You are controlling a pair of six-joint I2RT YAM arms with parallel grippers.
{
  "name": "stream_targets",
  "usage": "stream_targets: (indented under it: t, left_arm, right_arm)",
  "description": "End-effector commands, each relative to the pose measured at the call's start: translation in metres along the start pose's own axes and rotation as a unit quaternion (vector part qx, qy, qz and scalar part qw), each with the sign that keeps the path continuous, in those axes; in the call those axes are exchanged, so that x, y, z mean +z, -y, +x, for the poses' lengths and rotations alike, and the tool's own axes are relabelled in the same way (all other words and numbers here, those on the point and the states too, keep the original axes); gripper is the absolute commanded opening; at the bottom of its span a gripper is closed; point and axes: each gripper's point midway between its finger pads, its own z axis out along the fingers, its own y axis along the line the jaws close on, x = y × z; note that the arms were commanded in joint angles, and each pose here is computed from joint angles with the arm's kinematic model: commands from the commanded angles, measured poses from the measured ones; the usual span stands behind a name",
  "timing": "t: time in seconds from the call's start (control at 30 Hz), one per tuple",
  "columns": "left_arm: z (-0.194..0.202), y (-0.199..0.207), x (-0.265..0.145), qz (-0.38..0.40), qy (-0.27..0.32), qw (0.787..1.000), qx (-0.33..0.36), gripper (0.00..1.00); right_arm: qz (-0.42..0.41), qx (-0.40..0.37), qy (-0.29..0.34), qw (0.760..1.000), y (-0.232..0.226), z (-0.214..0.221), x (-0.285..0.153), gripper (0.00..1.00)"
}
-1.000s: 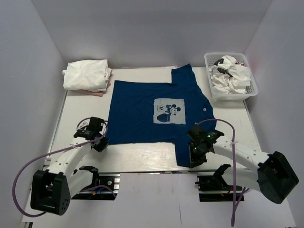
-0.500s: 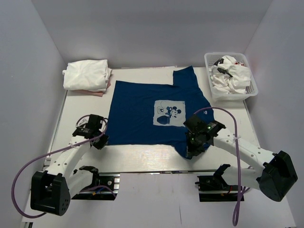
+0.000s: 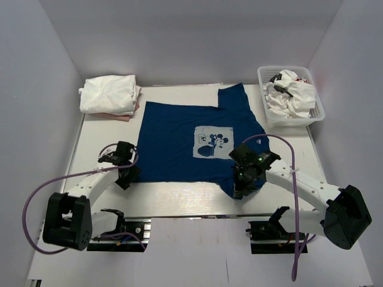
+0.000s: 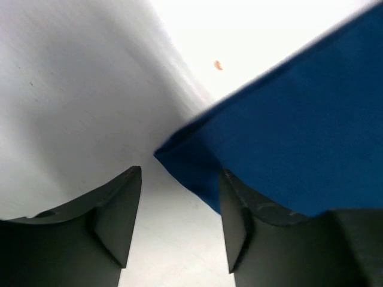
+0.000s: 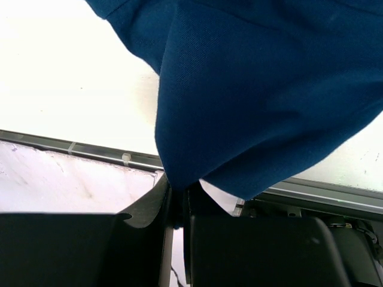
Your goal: Fold and stack the t-shirts
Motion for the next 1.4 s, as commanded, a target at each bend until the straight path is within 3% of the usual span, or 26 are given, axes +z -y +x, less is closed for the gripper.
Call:
stream_targets:
  t: [0.0, 0.07, 0.23, 0.3, 0.33, 0.37, 0.4, 0.43, 0.6, 0.83, 1.07, 1.37]
  left_arm:
    - [-0.002, -0.001, 0.01, -0.019, 0.003, 1.0, -0.011, 0.62]
    - [0.004, -0.009, 0.013, -0.033, -0.004, 0.999, -0.024, 0.53]
    - [0.003, -0.005, 0.019, -0.017, 0.004, 0.999, -0.028, 0.47]
    - [0.001, 0.001, 0.024, -0.02, 0.003, 0.999, -0.027, 0.39]
    - [0.0, 0.004, 0.025, -0.023, 0.001, 1.0, -0.021, 0.34]
    - [0.0, 0.009, 0.027, -0.027, -0.006, 1.0, -0.014, 0.15]
    - [-0.001, 0.011, 0.028, -0.029, -0.007, 0.999, -0.014, 0.05]
    - [-0.003, 0.015, 0.027, -0.031, -0.008, 0.999, -0.013, 0.0]
    - [-0.009, 0.019, 0.02, -0.019, -0.003, 1.0, 0.001, 0.0]
    - [-0.055, 0.062, -0.018, 0.05, 0.065, 0.997, 0.001, 0.0]
    - [-0.08, 0.101, -0.017, 0.047, 0.074, 0.996, 0.015, 0.0]
    - [-0.116, 0.147, 0.001, 0.02, 0.09, 0.995, 0.022, 0.0]
  right_arm:
    - [-0.004, -0.002, 0.01, 1.0, -0.003, -0.006, -0.002, 0.0]
    - [-0.002, 0.001, 0.011, 1.0, -0.002, -0.007, -0.002, 0.0]
    - [-0.006, -0.004, 0.018, 1.0, -0.004, -0.01, -0.003, 0.0]
    - [-0.01, -0.007, 0.023, 1.0, -0.006, -0.011, -0.005, 0.0]
    - [-0.012, -0.011, 0.025, 1.0, -0.006, -0.011, -0.006, 0.0]
    - [-0.013, -0.005, 0.029, 0.999, -0.006, -0.012, -0.006, 0.0]
    - [-0.012, -0.006, 0.029, 0.999, -0.005, -0.011, -0.006, 0.0]
    - [-0.014, -0.006, 0.034, 0.999, -0.005, -0.012, -0.007, 0.0]
    - [-0.002, -0.01, 0.067, 0.998, -0.003, -0.026, -0.015, 0.0]
    - [0.052, -0.025, 0.127, 0.99, 0.004, -0.069, -0.043, 0.0]
    - [0.111, -0.002, 0.186, 0.976, 0.015, -0.125, -0.07, 0.0]
    - [0.154, 0.02, 0.217, 0.964, 0.032, -0.2, -0.075, 0.0]
